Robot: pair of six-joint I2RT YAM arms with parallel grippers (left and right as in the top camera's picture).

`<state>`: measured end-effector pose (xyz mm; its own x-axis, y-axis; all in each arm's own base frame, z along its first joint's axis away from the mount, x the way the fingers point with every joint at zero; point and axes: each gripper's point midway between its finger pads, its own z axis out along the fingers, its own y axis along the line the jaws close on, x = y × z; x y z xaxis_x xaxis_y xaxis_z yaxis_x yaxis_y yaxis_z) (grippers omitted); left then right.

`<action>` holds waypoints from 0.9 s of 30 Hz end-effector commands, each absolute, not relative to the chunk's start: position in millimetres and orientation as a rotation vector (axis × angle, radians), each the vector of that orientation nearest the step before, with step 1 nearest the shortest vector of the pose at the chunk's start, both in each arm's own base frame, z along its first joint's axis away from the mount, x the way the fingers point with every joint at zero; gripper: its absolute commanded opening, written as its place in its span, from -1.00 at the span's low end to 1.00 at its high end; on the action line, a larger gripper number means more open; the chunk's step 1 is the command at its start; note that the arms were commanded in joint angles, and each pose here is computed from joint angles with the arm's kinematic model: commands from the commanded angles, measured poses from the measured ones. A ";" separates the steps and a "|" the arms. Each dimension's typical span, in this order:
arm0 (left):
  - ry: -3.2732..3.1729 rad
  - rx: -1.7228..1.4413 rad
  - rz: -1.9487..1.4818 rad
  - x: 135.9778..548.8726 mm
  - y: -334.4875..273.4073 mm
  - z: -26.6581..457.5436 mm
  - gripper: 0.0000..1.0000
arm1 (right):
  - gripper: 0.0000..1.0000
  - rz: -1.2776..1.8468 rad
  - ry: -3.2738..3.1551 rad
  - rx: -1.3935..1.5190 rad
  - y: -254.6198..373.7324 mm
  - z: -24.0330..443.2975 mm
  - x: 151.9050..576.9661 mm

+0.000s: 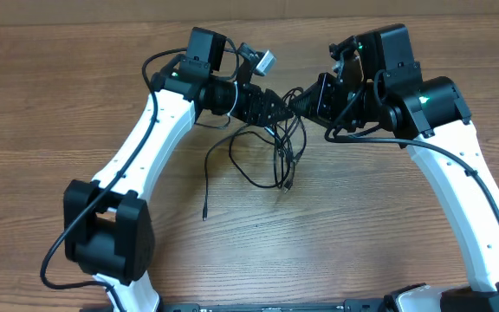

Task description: Untangle cables

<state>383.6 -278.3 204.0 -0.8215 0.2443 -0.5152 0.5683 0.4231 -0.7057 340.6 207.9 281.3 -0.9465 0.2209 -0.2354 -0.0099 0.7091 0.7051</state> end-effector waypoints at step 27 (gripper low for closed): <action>2.233 0.442 -1.166 377.7 -249.2 341.8 -0.92 | 0.38 0.618 2.702 0.135 151.6 242.0 353.7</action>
<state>388.1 -250.9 309.9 -0.8021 0.0564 -0.5946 0.5066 0.5916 -0.6273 355.2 132.0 229.5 -0.9072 0.2909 -0.3040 0.1689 0.9135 0.3700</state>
